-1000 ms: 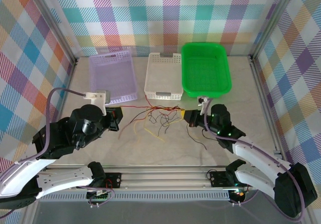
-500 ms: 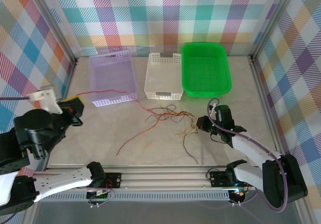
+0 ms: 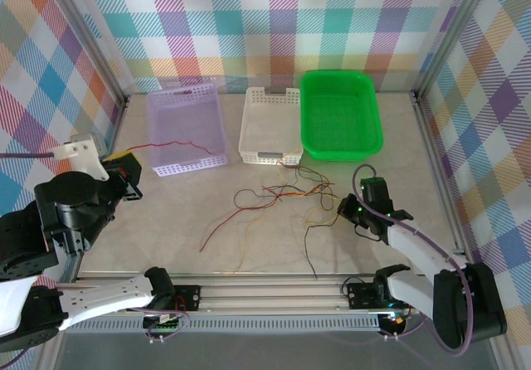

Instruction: Untangle the cables

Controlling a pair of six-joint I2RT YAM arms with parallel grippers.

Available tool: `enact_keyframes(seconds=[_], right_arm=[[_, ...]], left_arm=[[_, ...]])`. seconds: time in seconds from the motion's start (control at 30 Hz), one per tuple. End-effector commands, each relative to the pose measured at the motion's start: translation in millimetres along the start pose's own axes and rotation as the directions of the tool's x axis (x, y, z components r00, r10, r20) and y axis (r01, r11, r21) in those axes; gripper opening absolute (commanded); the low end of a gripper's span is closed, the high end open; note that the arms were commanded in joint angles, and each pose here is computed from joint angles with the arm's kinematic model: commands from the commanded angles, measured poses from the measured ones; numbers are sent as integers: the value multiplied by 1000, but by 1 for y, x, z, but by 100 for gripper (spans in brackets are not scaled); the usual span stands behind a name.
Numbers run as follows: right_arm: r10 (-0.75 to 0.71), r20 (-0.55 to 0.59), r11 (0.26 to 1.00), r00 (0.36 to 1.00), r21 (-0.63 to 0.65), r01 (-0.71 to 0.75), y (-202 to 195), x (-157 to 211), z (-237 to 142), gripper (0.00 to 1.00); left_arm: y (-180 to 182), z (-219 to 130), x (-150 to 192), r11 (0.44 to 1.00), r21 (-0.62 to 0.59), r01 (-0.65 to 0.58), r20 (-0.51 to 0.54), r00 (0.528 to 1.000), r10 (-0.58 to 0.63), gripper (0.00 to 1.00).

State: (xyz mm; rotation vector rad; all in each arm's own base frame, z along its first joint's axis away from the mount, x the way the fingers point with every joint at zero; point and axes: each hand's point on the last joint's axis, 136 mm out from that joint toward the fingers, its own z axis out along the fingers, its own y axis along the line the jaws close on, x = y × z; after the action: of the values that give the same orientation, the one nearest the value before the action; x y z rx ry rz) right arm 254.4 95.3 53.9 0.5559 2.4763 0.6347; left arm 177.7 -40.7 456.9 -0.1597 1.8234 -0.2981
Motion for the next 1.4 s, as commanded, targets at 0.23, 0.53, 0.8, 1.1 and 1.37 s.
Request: enact_keyframes(seconds=[0.23, 0.53, 0.8, 1.1, 1.37], right_arm=[[99, 220, 992, 971, 52, -113, -30, -11, -37, 0], [54, 199, 997, 979, -59, -43, -6, -10, -45, 0], [21, 202, 989, 979, -147, 9, 15, -10, -63, 0], [-13, 184, 971, 983, -232, 57, 36, -7, -81, 0], [-28, 158, 952, 987, -298, 75, 53, -6, -89, 0]], left_arm=[[-29, 23, -24, 987, -74, -144, 53, 988, 148, 0], [-43, 67, -41, 937, -204, -285, 44, 953, 299, 0], [-1, 145, -21, 917, -308, -255, -92, 967, 238, 0], [42, 218, 42, 927, -329, -179, -261, 961, 92, 0], [42, 237, 75, 945, -298, -139, -315, 948, 40, 0]])
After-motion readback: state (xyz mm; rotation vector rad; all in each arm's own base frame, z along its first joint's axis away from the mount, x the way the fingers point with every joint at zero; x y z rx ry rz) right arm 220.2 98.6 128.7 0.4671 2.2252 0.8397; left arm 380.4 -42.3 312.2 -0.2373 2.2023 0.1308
